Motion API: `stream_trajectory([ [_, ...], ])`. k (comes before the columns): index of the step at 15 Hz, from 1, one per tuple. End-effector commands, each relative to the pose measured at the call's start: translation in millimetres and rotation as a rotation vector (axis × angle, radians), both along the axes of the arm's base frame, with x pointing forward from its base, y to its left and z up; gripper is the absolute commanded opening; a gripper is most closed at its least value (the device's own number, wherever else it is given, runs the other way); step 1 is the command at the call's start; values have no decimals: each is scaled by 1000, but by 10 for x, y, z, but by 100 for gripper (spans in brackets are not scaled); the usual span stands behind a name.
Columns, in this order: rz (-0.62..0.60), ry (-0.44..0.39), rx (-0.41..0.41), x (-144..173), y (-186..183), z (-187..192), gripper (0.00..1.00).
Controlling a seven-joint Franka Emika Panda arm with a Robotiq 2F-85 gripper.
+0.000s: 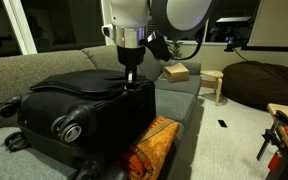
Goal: Close the zipper
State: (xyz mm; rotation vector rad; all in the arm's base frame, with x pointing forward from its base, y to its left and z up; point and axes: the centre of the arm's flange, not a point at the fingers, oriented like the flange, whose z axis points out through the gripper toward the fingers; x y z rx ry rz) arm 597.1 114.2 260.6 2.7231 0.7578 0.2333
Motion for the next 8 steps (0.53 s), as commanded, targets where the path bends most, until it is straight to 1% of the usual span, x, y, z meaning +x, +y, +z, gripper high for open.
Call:
stream_trajectory([
  [1,18,-14,-9,-83,321,130,6],
  [8,45,-11,-27,-72,494,192,6],
])
